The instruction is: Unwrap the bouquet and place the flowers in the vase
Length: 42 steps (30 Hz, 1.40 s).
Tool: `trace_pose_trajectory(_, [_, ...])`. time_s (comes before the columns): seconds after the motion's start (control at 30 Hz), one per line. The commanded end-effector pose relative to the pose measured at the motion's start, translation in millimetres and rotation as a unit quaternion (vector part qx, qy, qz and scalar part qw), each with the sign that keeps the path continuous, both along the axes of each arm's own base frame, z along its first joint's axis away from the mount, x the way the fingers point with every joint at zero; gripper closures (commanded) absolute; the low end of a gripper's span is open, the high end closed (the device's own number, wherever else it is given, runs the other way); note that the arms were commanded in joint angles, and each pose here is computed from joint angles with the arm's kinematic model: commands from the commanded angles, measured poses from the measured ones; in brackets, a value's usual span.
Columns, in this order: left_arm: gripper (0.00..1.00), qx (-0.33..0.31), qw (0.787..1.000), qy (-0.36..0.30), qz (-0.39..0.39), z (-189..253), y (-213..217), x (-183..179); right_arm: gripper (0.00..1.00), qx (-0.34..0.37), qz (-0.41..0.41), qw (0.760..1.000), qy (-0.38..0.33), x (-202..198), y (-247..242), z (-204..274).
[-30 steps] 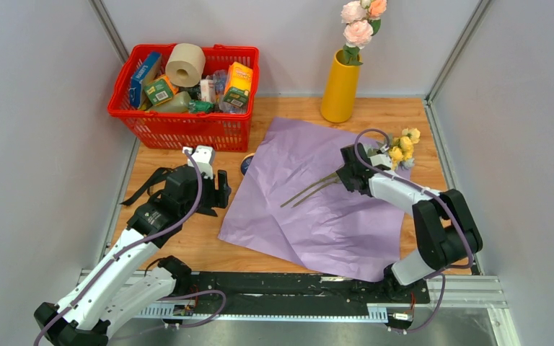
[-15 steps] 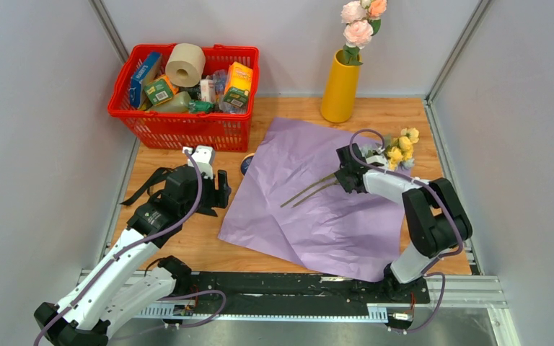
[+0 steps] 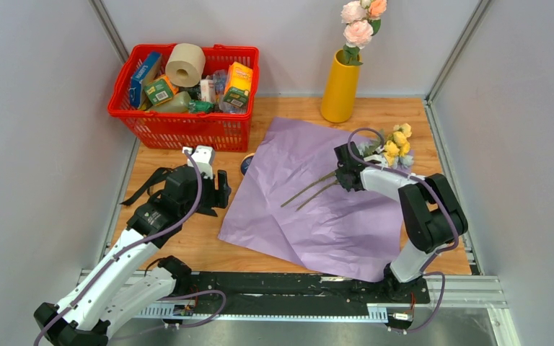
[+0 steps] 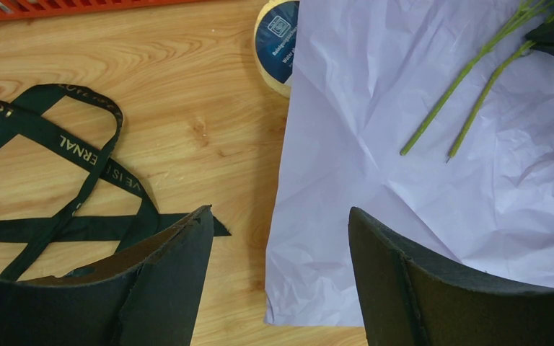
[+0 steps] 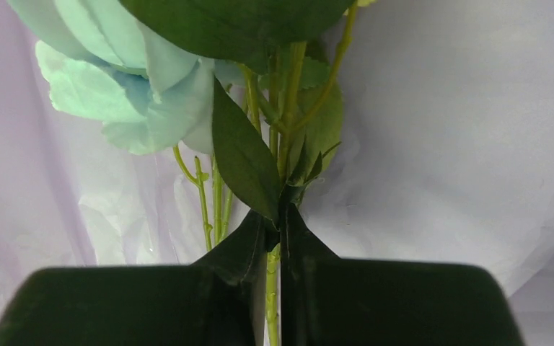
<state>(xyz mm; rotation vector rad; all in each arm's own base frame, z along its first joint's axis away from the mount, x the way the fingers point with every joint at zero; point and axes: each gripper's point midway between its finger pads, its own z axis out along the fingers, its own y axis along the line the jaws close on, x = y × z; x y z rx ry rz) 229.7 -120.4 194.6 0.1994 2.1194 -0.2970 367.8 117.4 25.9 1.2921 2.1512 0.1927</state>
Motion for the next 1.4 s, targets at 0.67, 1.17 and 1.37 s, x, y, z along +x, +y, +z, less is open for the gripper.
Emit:
trace_pose_trajectory(0.67, [0.23, -0.013, 0.999, -0.032, -0.007, 22.6, -3.3, 2.9, 1.0, -0.044, -0.082, 0.986, -0.137, -20.8, -43.2, 112.9])
trace_pose_trajectory(1.17, [0.23, -0.014, 0.999, -0.03, -0.009, 21.8, -4.4, 2.7, 1.0, -0.181, -0.023, 0.885, -0.428, 1.4, -43.5, 328.0])
trace_pose_trajectory(1.37, [0.23, -0.016, 0.999, -0.03, -0.011, 22.4, -5.2, 2.4, 1.0, -0.257, 0.121, 0.743, -0.605, 2.6, -10.7, 427.1])
